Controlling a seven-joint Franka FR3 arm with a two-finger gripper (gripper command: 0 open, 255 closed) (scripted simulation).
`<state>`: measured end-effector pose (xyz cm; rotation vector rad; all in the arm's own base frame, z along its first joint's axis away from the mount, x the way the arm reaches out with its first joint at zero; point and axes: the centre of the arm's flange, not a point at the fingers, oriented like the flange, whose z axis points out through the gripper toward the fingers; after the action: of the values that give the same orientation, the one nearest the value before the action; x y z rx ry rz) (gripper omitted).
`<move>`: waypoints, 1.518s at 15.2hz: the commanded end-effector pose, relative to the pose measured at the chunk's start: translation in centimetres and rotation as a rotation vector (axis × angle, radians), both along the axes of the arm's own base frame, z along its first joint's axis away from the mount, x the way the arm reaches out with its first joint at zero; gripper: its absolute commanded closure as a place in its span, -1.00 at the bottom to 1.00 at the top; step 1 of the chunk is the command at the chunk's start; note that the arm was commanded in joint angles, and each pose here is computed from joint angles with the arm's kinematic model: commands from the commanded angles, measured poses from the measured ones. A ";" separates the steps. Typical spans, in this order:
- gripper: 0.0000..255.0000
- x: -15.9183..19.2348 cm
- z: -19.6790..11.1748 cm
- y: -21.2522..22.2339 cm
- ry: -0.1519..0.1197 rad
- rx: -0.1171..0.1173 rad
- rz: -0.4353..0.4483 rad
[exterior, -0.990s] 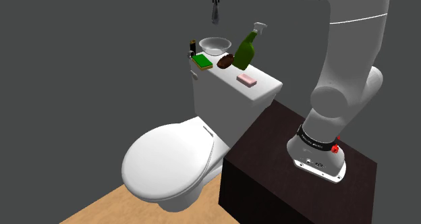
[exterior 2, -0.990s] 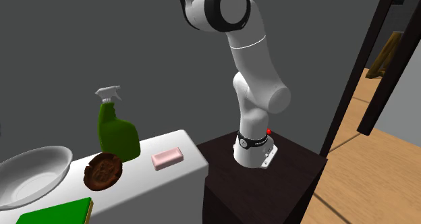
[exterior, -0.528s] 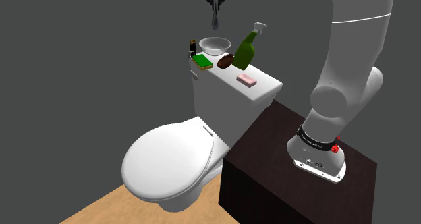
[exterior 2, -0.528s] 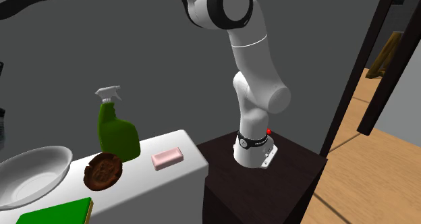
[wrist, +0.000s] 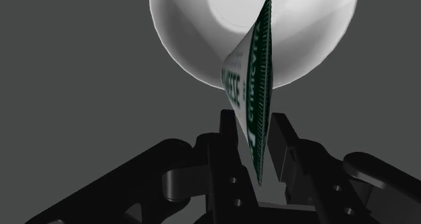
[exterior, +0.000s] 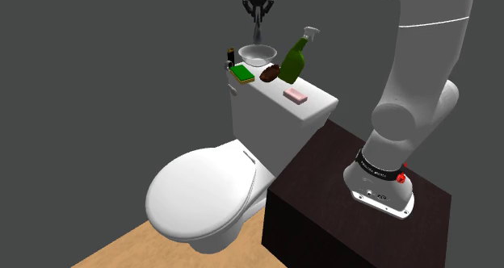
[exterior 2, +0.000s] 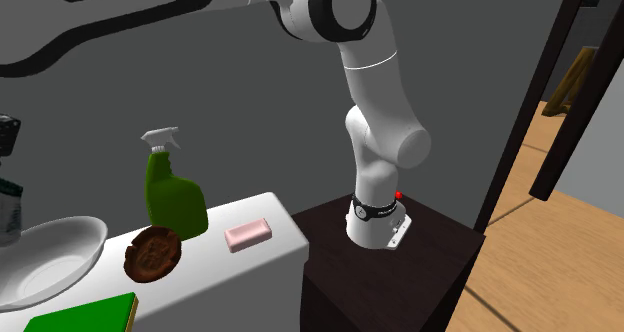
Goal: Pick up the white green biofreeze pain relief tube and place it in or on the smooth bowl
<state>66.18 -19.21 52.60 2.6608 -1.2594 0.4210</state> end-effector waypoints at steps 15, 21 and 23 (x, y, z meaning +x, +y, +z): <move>-1.00 0.1 -2.6 0.0 -0.001 0.000 0.000; -1.00 -0.7 1.1 1.1 -0.001 0.000 0.000; -1.00 -0.8 2.1 1.3 -0.001 0.000 0.000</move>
<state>65.34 -18.15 54.11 2.6609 -1.2593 0.4241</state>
